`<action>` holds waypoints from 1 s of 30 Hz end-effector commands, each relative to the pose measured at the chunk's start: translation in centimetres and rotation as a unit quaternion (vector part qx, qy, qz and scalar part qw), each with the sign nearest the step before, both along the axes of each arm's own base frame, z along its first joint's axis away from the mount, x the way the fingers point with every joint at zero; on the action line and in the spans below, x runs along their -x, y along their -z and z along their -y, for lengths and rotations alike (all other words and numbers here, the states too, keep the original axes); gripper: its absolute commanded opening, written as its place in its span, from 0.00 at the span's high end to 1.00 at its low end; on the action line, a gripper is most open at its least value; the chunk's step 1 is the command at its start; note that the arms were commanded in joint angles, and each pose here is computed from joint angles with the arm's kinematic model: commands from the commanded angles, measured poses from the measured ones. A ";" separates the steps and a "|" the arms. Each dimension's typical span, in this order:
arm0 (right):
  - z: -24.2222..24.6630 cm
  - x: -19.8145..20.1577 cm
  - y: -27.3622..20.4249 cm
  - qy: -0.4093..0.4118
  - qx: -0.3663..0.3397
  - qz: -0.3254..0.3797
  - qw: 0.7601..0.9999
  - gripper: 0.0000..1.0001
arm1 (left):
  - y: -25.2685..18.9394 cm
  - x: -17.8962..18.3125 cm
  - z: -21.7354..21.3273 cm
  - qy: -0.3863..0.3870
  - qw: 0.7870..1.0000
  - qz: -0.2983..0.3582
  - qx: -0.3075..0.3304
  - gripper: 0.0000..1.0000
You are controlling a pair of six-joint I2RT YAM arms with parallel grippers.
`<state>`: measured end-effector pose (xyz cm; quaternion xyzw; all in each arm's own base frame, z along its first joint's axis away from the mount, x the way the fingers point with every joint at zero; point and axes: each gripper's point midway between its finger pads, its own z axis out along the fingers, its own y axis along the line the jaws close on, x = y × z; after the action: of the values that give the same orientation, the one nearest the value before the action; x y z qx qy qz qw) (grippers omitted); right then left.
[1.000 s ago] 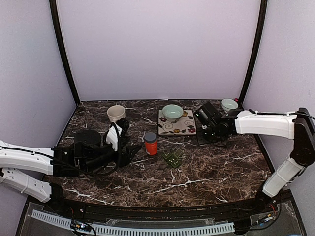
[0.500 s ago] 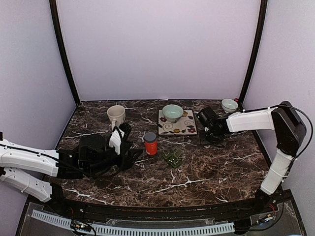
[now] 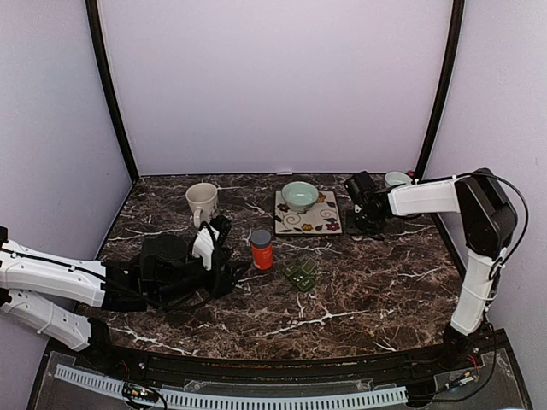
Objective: Sort the pills into containers
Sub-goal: Place the pill bottle at the center of the board.
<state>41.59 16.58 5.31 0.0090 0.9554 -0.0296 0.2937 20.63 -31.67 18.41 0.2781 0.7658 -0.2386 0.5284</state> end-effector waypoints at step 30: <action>0.1 1.1 -2.1 -0.001 -0.039 0.029 0.999 0.51 | 0.6 0.3 0.0 0.001 1.000 -0.016 0.009 0.48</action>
<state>40.34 16.33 4.79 0.0169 0.9557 -0.0038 0.2939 20.61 -31.80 17.89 0.2748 0.7713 -0.2408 0.5211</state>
